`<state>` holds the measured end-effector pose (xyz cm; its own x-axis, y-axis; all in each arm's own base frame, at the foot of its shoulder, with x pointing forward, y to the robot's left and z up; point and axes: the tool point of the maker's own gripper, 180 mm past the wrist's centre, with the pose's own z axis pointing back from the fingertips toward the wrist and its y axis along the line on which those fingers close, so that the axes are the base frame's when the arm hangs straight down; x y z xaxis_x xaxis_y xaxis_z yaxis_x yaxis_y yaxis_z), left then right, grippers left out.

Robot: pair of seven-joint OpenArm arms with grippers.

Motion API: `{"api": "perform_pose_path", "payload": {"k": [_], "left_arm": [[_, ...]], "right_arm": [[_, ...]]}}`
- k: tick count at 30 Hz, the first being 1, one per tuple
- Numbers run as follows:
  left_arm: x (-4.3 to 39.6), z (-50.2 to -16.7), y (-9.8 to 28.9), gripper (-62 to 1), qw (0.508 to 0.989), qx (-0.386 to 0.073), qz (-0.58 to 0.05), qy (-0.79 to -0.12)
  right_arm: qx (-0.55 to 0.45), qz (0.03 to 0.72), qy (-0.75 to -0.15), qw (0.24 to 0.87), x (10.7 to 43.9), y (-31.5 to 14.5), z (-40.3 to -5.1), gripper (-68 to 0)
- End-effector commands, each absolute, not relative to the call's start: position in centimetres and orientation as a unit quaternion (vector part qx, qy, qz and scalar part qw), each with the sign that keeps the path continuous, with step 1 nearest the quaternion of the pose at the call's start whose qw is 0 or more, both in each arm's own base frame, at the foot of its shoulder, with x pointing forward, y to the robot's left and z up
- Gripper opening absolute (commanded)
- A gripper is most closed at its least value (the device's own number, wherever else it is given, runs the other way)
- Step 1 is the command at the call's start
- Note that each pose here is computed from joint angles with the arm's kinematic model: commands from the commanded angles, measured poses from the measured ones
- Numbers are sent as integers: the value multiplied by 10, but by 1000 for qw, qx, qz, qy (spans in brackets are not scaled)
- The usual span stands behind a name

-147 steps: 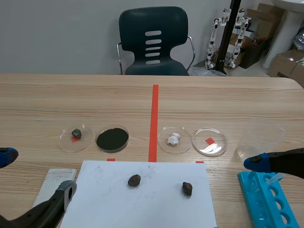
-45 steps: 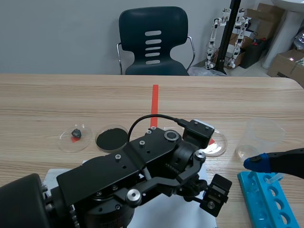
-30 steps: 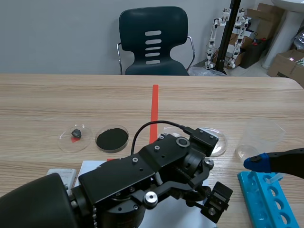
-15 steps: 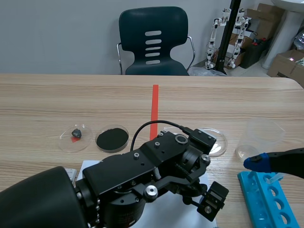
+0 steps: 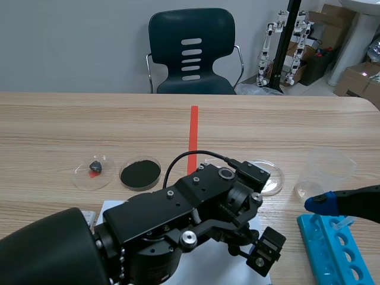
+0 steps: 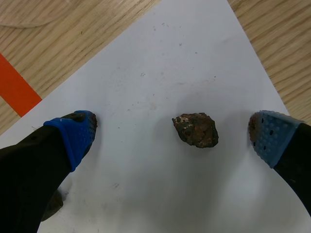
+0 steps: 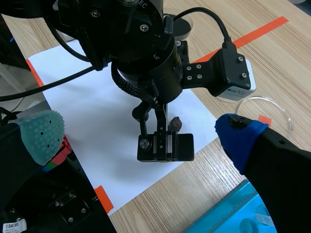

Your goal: Pick up the right mineral with the left hand

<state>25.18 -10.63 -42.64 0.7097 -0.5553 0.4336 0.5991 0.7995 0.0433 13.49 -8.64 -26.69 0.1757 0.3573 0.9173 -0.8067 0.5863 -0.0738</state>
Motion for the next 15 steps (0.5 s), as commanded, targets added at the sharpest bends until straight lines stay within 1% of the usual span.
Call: {"api": "perform_pose_path", "payload": {"k": [1, 12, 15], "left_arm": [[250, -419, -121, 14, 920, -65, -316, -224], [245, -419, -121, 14, 921, -67, -319, -214], [243, -417, -125, 14, 919, -74, -321, -217]], "right_arm": [[227, 397, -510, 728, 136, -85, -263, 4], [227, 397, -510, 728, 136, -85, -263, 4], [227, 397, -510, 728, 136, -85, -263, 4]]}}
